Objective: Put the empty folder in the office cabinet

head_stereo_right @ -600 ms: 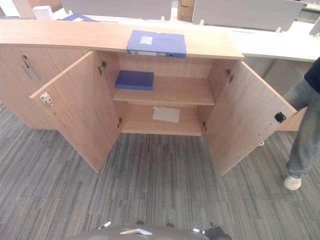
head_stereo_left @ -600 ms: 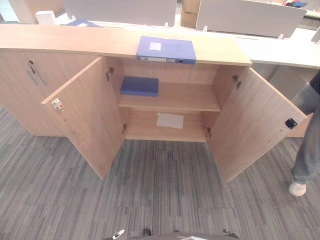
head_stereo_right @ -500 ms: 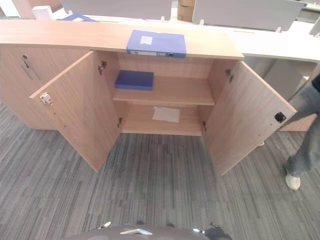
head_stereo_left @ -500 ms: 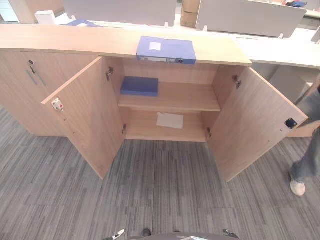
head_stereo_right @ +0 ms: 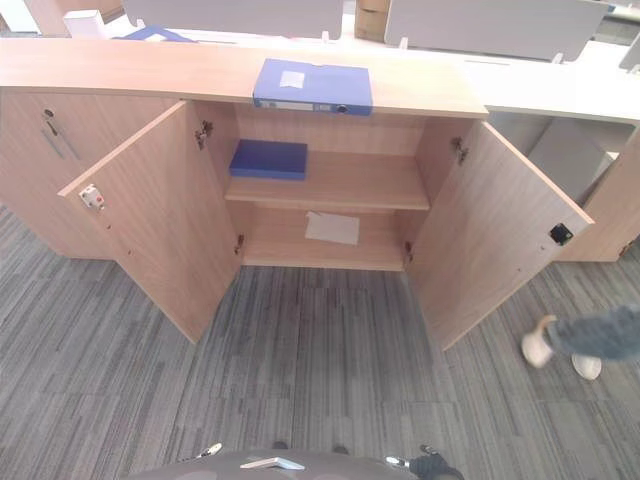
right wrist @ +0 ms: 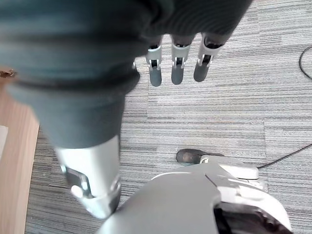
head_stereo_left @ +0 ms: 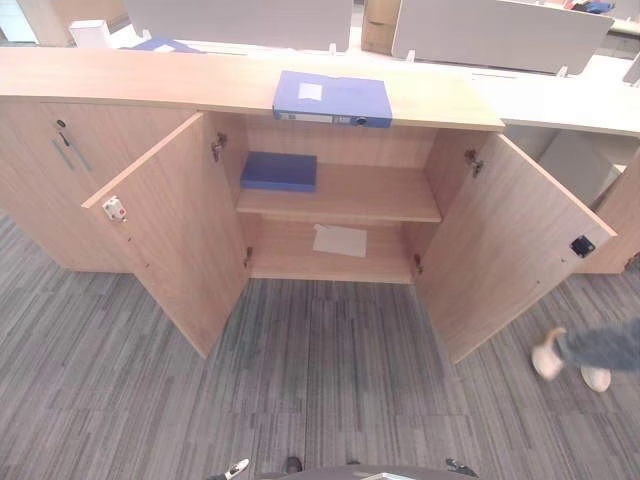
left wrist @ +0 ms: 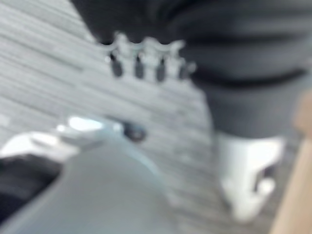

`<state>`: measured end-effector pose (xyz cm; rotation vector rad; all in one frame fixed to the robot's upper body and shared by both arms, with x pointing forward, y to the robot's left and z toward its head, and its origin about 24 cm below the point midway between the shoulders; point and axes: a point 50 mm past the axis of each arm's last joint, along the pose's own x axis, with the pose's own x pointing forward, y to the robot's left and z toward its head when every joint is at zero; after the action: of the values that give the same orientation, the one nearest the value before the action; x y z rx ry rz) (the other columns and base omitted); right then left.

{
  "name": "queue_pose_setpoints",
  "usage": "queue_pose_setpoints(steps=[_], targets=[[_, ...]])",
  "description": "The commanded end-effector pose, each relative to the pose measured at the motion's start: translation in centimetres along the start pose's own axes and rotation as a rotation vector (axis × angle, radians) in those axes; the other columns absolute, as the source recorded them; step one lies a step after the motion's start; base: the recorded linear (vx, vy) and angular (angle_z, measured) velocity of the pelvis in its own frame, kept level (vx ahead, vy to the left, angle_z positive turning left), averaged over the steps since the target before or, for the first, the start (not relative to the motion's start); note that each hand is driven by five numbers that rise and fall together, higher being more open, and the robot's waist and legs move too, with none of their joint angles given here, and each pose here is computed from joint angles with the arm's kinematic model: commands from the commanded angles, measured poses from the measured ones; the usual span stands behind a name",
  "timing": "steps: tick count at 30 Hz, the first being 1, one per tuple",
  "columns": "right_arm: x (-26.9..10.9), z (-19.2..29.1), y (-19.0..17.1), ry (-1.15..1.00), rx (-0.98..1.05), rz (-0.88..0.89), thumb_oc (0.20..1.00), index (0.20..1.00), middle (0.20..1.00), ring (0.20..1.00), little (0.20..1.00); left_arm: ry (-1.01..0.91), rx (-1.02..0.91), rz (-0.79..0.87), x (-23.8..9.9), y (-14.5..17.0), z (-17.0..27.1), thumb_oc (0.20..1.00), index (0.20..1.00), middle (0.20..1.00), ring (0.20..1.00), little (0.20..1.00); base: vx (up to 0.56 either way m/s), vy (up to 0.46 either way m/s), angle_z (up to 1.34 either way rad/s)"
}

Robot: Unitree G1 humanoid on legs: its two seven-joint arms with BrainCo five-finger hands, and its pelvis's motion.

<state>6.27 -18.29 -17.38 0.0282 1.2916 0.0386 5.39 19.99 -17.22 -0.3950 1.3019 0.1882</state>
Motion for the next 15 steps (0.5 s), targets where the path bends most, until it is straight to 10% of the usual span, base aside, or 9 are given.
queue_pose_setpoints(steps=[1, 15], targets=[[0.12, 2.58, -0.77, -0.07, 0.0, -0.022, 1.0, 1.0, 1.0, 1.0, 1.0, 0.027, 0.011, -0.069, 0.8, -3.0, 0.02, 1.0, 1.0, 1.0, 1.0, 1.0, 0.0, 0.0, 0.0], [0.1, 2.62, -1.1, -0.058, -0.043, -0.046, 1.0, 1.0, 1.0, 1.0, 1.0, 0.044, 0.005, -0.075, 0.84, -3.35, 0.0, 1.0, 1.0, 1.0, 1.0, 1.0, 0.0, 0.0, 0.0]])
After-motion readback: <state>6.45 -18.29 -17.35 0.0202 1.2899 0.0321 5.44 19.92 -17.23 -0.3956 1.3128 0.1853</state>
